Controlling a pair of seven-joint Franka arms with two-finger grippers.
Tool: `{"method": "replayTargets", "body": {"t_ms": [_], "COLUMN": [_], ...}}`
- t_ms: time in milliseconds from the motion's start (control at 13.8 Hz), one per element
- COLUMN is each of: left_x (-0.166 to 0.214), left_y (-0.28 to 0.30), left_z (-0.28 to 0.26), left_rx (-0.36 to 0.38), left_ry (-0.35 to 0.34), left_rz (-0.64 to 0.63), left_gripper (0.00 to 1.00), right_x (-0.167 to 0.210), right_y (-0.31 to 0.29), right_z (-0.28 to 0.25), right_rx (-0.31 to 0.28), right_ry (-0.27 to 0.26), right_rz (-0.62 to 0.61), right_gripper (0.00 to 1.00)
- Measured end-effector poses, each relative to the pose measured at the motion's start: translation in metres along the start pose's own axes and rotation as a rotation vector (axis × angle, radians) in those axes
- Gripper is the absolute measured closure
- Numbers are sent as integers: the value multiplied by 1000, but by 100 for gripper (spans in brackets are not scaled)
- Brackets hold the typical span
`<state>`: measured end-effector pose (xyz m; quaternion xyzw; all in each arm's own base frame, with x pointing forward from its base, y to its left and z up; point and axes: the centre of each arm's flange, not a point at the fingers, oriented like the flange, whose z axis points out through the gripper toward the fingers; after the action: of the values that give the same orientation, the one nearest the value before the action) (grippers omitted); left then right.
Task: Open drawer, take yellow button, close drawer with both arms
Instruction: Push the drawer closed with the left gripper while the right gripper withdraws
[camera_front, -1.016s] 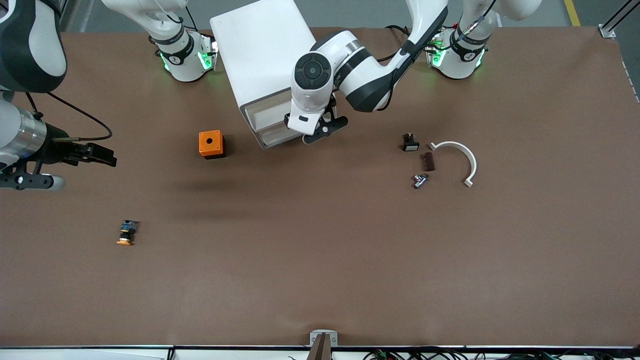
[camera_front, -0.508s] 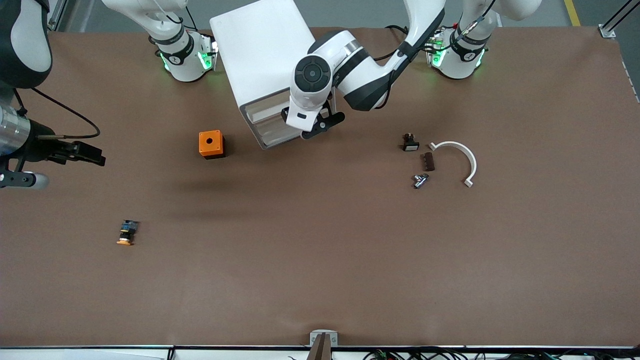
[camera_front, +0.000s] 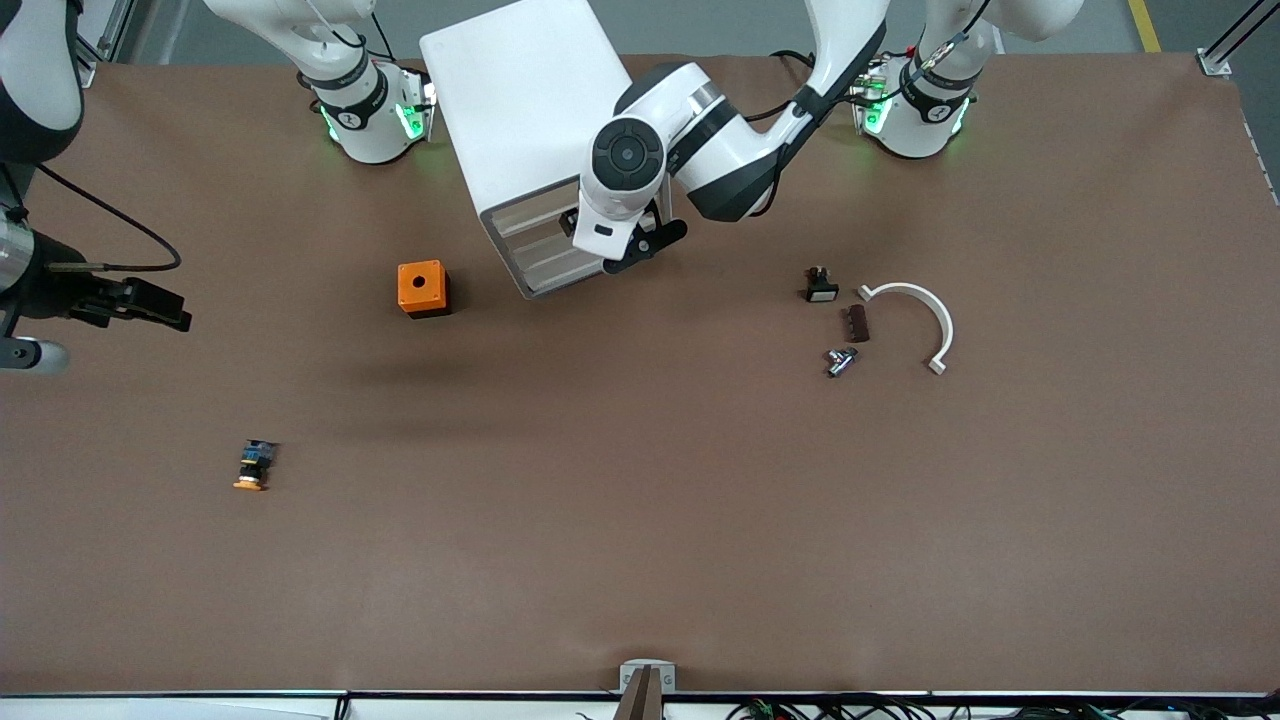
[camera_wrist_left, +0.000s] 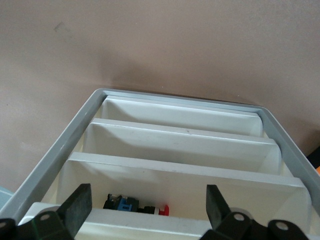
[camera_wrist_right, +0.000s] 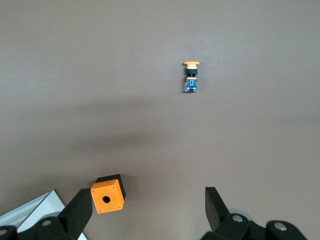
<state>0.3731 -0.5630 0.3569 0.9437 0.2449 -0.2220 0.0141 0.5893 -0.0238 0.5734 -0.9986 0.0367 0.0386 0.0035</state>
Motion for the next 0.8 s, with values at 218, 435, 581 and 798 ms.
{"method": "replayTargets", "body": {"t_ms": [218, 435, 581, 798], "left_x": [-2, 0, 0, 1], "left_y": [0, -1, -1, -1], "left_z": [3, 3, 3, 2], "left_rx": [-5, -8, -8, -11], "left_ry": [-48, -63, -64, -70], "left_rz": [-15, -22, -23, -27], "left_gripper": [0, 0, 0, 0], "right_x": [-6, -15, -20, -24], "right_y": [11, 43, 46, 34], "right_z": [-11, -20, -28, -34], "right_rx": [0, 16, 23, 23], "right_ry": [-27, -75, -90, -90], "right_rz": [18, 70, 75, 54], "right_gripper": [0, 0, 0, 0]}}
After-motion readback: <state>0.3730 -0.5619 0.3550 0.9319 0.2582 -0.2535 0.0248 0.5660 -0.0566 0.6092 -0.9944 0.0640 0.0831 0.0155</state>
